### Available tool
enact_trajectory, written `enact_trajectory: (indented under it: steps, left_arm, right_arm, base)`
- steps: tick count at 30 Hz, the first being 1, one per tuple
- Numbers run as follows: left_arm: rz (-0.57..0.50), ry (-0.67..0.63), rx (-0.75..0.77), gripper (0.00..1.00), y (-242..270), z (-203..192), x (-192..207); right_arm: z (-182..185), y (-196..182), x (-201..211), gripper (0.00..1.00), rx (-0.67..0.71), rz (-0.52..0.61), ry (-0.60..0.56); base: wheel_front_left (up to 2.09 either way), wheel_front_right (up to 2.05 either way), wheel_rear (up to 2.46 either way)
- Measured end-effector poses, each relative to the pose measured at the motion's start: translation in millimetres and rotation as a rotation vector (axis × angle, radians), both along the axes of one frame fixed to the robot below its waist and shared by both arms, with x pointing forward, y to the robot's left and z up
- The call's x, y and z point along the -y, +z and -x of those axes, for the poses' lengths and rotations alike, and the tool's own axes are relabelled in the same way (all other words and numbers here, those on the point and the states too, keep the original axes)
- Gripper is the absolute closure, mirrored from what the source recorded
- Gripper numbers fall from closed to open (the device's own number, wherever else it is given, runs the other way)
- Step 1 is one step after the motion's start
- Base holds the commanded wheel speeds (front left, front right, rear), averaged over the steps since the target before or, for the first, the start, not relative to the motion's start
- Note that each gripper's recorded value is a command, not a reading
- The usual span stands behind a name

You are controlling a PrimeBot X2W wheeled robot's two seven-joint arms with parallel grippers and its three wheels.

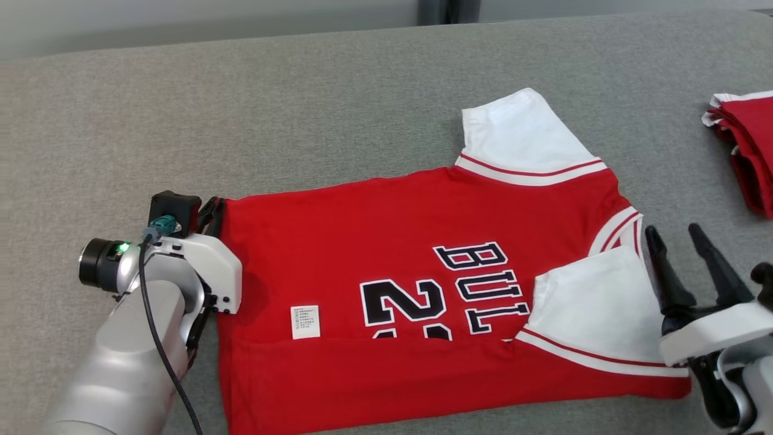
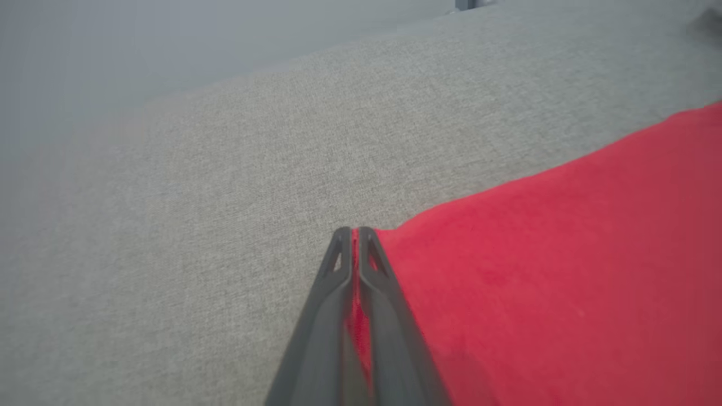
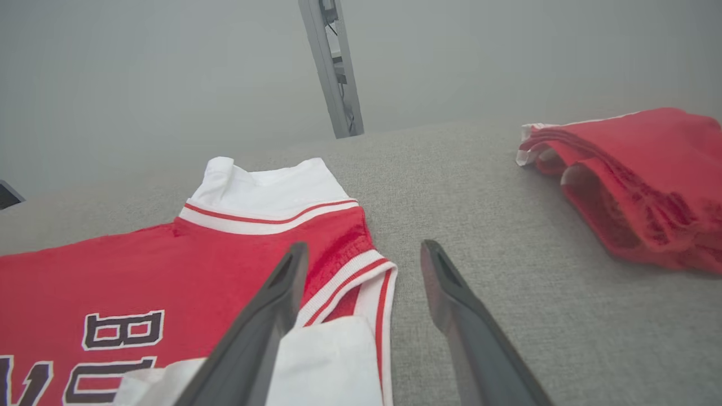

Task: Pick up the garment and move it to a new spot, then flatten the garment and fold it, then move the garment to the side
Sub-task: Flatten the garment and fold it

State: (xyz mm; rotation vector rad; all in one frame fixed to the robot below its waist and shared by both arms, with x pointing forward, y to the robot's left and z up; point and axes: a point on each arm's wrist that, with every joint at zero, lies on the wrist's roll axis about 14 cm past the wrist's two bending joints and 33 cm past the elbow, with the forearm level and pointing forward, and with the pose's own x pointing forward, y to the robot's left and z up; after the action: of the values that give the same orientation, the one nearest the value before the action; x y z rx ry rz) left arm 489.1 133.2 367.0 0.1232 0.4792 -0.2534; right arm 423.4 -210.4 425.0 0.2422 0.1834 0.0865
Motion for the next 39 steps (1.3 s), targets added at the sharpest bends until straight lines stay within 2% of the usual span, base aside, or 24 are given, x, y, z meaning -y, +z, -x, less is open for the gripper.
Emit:
enact_trajectory:
  steps: [8,14,18,25,29,39]
  left_arm:
    - [0.076,-0.017,0.075,1.00,20.4,7.2,14.3]
    - [0.107,-0.009,0.116,1.00,29.0,10.5,17.7]
    - [0.122,0.002,0.110,1.00,26.8,16.1,17.1]
    - [0.130,0.035,0.123,1.00,28.3,14.5,7.8]
    - [0.121,0.043,0.120,1.00,24.4,14.0,2.9]
    - [0.137,0.033,0.125,1.00,23.9,12.9,8.3]
  right_arm:
    - [-78.8,37.7,-27.4,0.00,0.070,0.047,0.132]
    - [-133.0,22.7,-49.9,0.00,-0.070,0.072,0.203]
    - [-159.1,1.3,-57.7,0.00,-0.201,0.003,0.186]
    - [-189.8,-23.6,-73.7,0.00,-0.310,0.089,0.243]
    - [-194.7,-43.4,-76.9,0.00,-0.373,0.144,0.270]
    - [-198.0,-56.8,-71.7,0.00,-0.438,0.187,0.270]
  base:
    - [0.00,0.00,0.00]
    - [0.00,0.00,0.00]
    - [0.00,0.00,0.00]
    - [0.00,0.00,0.00]
    - [0.00,0.00,0.00]
    - [0.00,0.00,0.00]
